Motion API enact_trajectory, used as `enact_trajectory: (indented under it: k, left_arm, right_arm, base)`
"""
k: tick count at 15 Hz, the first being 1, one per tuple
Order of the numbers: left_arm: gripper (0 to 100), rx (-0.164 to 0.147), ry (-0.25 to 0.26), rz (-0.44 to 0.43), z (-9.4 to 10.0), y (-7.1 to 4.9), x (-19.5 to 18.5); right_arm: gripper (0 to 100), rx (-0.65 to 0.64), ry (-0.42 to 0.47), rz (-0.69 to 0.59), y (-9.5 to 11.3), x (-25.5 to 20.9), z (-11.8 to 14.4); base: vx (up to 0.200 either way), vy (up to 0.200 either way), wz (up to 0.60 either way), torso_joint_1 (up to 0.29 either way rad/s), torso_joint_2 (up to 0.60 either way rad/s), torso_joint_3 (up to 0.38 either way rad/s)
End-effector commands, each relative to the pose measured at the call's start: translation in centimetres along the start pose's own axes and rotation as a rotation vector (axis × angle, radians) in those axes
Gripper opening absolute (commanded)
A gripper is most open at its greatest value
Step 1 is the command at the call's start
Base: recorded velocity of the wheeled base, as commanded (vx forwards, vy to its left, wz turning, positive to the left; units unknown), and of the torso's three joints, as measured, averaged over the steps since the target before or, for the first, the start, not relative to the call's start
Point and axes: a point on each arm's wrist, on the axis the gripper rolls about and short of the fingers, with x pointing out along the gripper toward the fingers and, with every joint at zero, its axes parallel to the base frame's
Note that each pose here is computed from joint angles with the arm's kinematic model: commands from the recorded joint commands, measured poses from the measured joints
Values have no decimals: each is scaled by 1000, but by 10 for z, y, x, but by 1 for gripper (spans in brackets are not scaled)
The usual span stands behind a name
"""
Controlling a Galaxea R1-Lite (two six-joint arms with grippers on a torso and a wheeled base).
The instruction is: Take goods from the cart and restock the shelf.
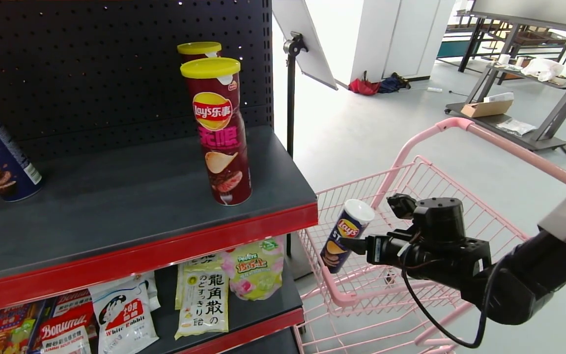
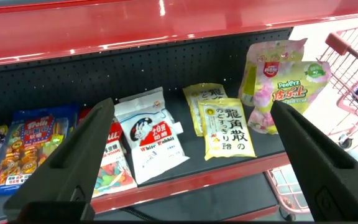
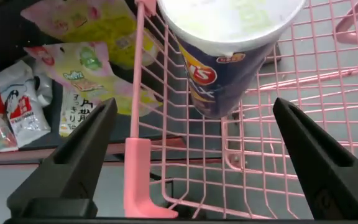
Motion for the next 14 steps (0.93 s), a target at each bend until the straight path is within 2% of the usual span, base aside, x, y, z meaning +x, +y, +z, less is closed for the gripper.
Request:
enact_trajectory:
  k: [1,8,13,14]
  left_arm:
    - [100,0,-1,-1,0,0,0]
    - [100,0,-1,-1,0,0,0]
    - [100,0,-1,-1,0,0,0]
    - [100,0,-1,1,0,0,0]
  right_arm:
    - [100,8,25,-12,-4,20,-6]
    - [100,-2,-53,-25,-4,75,8]
    - [100,-2,-53,-61,-7,93,1]
    - [0,-3,-54,-74,-8,96,-1]
  base:
    - [0,0,0,0,0,0]
    - [0,0,0,0,0,0]
    - [0,0,0,0,0,0]
    - [0,0,0,0,0,0]
